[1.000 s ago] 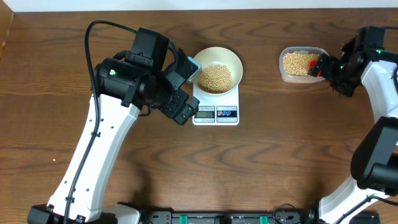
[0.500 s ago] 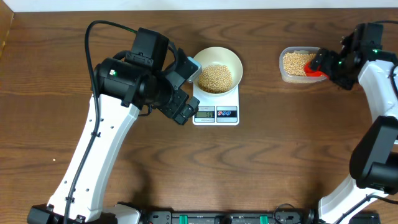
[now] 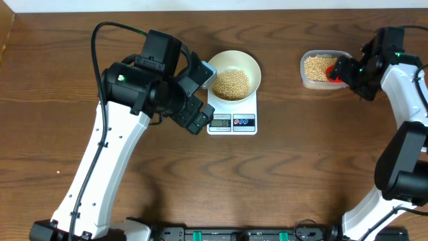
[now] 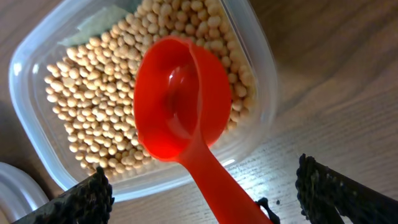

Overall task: Scoop item into bowl and weigh 50g on scale
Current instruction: 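Lay the scoop down in the tub and open the right gripper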

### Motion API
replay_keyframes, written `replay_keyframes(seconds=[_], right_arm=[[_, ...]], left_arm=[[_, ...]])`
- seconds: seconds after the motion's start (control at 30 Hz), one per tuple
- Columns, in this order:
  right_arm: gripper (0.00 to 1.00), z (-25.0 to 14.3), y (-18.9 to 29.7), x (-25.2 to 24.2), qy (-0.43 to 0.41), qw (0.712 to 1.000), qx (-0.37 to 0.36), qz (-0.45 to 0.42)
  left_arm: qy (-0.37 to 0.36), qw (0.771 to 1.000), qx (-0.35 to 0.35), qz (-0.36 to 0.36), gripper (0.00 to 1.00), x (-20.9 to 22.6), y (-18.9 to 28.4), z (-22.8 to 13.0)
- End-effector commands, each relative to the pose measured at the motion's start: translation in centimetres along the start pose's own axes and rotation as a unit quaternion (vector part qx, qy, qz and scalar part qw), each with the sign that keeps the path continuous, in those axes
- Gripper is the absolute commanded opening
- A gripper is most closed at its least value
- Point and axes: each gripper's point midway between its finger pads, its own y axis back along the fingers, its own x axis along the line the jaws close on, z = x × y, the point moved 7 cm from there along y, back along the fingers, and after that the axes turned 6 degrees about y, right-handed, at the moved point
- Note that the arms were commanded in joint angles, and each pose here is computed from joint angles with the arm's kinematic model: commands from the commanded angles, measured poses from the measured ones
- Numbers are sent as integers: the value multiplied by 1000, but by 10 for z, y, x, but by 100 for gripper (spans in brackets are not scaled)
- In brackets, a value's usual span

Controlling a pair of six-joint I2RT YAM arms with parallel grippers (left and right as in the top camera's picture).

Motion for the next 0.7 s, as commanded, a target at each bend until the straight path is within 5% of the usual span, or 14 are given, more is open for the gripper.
replay_keyframes(seconds=[0.0, 0.67], right_arm=[[94, -5, -5, -3, 1, 1000, 15, -9], [99, -12, -1, -15, -3, 999, 44, 16]], left_arm=[[1, 1000, -11, 6, 98, -2, 7, 0], [1, 1000, -11, 6, 98, -2, 7, 0]])
